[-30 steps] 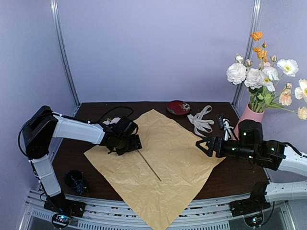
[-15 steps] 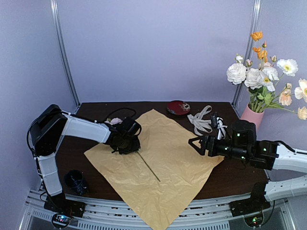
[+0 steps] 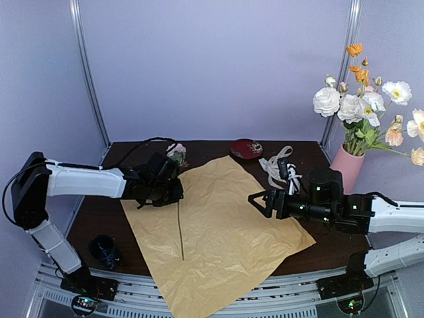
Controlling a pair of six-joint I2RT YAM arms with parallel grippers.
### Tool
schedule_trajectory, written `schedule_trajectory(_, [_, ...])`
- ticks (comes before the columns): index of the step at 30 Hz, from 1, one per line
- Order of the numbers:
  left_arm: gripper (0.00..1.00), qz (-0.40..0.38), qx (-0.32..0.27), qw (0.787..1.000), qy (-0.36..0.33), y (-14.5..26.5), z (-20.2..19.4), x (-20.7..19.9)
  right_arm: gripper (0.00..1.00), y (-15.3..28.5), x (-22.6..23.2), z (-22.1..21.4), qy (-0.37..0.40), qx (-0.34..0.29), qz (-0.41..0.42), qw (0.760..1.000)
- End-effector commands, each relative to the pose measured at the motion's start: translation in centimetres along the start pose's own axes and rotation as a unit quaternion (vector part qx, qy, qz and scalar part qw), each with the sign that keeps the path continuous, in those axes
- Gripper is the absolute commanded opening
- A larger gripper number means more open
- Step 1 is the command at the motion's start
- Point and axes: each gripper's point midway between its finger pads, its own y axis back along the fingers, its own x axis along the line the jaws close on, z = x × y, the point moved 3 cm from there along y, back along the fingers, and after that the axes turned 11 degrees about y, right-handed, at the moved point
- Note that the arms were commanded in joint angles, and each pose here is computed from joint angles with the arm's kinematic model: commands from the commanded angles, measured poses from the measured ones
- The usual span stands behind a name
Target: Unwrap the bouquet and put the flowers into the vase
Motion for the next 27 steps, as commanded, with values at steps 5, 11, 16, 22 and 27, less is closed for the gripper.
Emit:
schedule_trajectory(5, [0.0, -0.297, -0.048, 0.938, -0.17, 10.4, -0.2, -6.9, 0.78, -2.6, 6.3, 4.4, 0.007, -0.048, 0.086, 0.995])
schedule_trajectory(11, [0.0, -0.435, -0.078, 0.846, -0.298, 17.8, -2.5, -9.6, 0.78, -4.2, 10.7, 7.7, 0.003, -0.083, 0.132, 0.988])
schedule_trajectory(16, [0.0, -0.491, -0.081, 0.799, -0.338, 20.9, -3.6, -10.2, 0.78, -4.5, 11.6, 9.9, -0.021, -0.118, 0.137, 0.983])
schedule_trajectory(22, [0.0, -0.52, -0.077, 0.774, -0.352, 22.2, -4.2, -10.2, 0.78, -3.7, 12.5, 11.9, -0.04, -0.161, 0.158, 0.973])
schedule_trajectory(27, [0.0, -0.537, -0.069, 0.761, -0.358, 22.6, -4.5, -10.5, 0.73, -3.8, 12.9, 13.1, -0.038, -0.174, 0.158, 0.971])
